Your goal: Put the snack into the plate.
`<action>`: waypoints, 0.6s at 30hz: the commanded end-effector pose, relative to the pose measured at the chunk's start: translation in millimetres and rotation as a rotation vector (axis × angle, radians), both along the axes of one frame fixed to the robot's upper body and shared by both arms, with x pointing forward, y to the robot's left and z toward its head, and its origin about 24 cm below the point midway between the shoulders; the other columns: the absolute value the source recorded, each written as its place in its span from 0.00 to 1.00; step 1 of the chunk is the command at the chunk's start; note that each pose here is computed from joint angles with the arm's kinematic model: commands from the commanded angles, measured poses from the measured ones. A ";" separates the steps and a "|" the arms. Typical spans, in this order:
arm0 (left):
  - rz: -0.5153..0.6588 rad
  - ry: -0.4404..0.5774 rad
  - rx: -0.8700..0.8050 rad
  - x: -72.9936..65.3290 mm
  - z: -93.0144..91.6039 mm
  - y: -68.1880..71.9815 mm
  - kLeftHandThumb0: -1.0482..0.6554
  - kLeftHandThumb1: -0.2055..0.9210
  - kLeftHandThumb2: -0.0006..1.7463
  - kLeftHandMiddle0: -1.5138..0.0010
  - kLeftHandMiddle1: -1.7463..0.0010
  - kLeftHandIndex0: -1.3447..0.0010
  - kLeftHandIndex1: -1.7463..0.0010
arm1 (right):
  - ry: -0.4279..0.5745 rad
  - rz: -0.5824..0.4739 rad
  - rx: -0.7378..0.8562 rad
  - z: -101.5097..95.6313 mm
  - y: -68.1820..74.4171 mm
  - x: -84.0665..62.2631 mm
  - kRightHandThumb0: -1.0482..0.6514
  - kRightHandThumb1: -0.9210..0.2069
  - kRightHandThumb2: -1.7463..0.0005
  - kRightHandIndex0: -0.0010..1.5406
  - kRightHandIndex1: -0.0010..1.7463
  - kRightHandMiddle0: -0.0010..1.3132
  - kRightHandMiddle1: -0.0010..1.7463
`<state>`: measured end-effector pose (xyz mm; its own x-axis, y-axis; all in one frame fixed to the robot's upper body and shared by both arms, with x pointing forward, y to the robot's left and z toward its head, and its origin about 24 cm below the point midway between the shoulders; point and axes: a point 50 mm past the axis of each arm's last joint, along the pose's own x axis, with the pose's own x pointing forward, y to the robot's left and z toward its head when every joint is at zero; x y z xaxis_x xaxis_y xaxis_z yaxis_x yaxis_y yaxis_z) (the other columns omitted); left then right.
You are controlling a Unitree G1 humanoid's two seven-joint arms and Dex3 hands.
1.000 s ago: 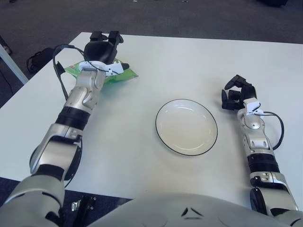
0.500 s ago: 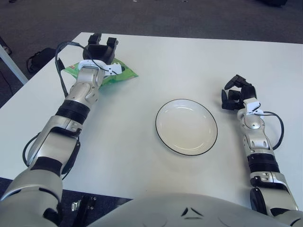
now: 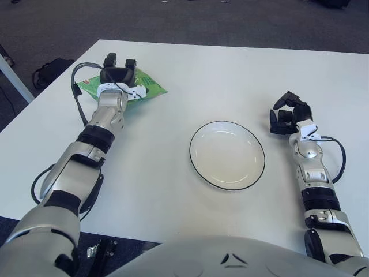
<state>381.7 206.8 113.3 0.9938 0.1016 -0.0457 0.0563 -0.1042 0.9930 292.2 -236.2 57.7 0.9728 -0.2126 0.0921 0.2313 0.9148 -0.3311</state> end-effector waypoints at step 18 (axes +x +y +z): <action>0.067 0.273 0.049 5.8 -18.6 13.8 0.00 1.00 0.42 1.00 1.00 1.00 0.95 | 0.171 -0.026 0.023 -35.4 -5.1 -15.3 0.31 0.61 0.19 0.84 1.00 0.52 1.00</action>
